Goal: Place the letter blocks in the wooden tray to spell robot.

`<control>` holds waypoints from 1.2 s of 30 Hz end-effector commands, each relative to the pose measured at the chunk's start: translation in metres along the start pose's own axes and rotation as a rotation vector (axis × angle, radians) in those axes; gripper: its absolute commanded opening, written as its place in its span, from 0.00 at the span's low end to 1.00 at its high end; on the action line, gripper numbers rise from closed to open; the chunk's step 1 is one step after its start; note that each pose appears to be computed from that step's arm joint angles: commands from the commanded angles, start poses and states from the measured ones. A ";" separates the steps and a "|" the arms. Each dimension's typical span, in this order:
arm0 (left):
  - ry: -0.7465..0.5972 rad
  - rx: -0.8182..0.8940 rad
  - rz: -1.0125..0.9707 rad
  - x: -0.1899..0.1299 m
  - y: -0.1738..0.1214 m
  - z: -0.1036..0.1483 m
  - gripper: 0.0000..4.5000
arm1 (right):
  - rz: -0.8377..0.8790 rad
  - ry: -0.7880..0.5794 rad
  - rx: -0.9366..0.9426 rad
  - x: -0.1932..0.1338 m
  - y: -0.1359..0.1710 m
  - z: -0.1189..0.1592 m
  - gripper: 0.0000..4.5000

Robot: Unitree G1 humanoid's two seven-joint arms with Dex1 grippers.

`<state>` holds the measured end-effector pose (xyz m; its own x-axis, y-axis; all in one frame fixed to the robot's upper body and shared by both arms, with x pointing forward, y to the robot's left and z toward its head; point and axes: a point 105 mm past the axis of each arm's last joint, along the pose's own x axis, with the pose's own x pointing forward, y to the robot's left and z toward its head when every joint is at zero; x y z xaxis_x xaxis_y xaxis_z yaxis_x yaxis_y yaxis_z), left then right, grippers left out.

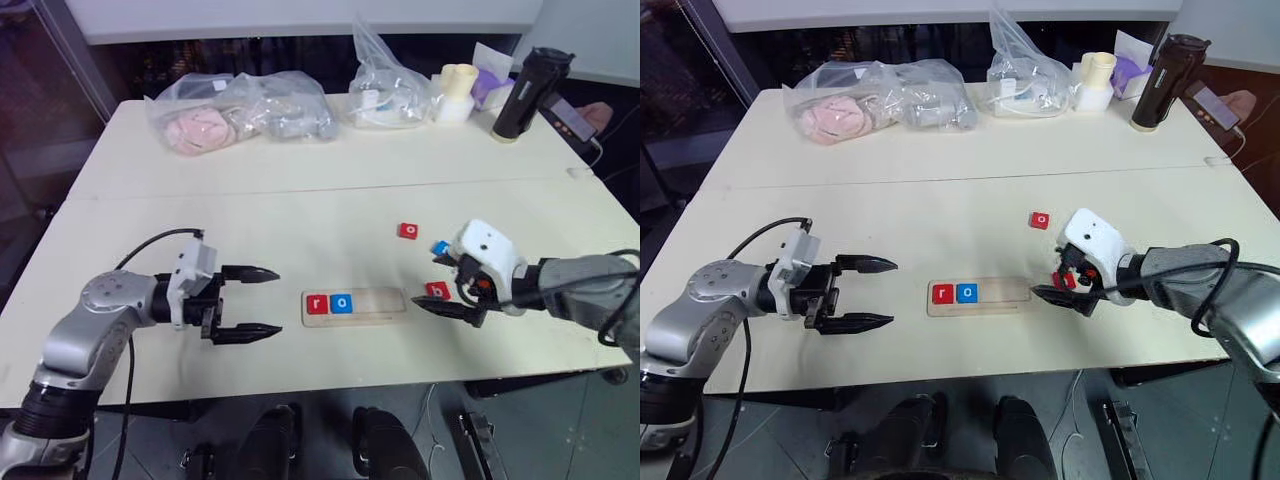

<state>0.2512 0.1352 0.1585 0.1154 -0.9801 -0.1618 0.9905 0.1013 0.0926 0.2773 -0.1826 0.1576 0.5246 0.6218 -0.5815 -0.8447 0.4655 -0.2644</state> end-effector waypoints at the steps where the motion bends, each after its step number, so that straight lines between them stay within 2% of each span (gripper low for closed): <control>1: -0.004 0.051 -0.007 0.001 0.002 0.007 1.00 | 0.058 0.021 -0.130 0.001 -0.013 -0.021 1.00; 9: 0.000 0.054 -0.011 0.001 0.001 0.008 1.00 | 0.110 0.053 -0.153 0.009 -0.031 -0.051 1.00; 25: 0.005 0.064 -0.003 0.002 0.000 0.010 1.00 | 0.112 0.074 -0.116 0.018 -0.051 -0.070 1.00; 28: 0.006 0.066 0.003 0.002 0.001 0.010 1.00 | 0.121 0.067 -0.117 0.019 -0.051 -0.069 0.81; 31: 0.008 0.068 0.011 0.001 0.002 0.009 1.00 | 0.129 0.055 -0.136 0.021 -0.049 -0.065 0.46; 33: 0.011 0.065 0.011 0.000 0.001 0.009 1.00 | 0.138 0.027 -0.159 0.022 -0.046 -0.053 0.26; 36: 0.023 0.060 -0.002 -0.003 -0.002 0.008 1.00 | 0.128 0.013 -0.222 0.022 -0.044 -0.034 0.26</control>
<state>0.2515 0.1358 0.1578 0.1229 -0.9760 -0.1799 0.9886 0.1045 0.1085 0.3192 -0.2189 0.1105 0.3814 0.6458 -0.6614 -0.9243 0.2551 -0.2839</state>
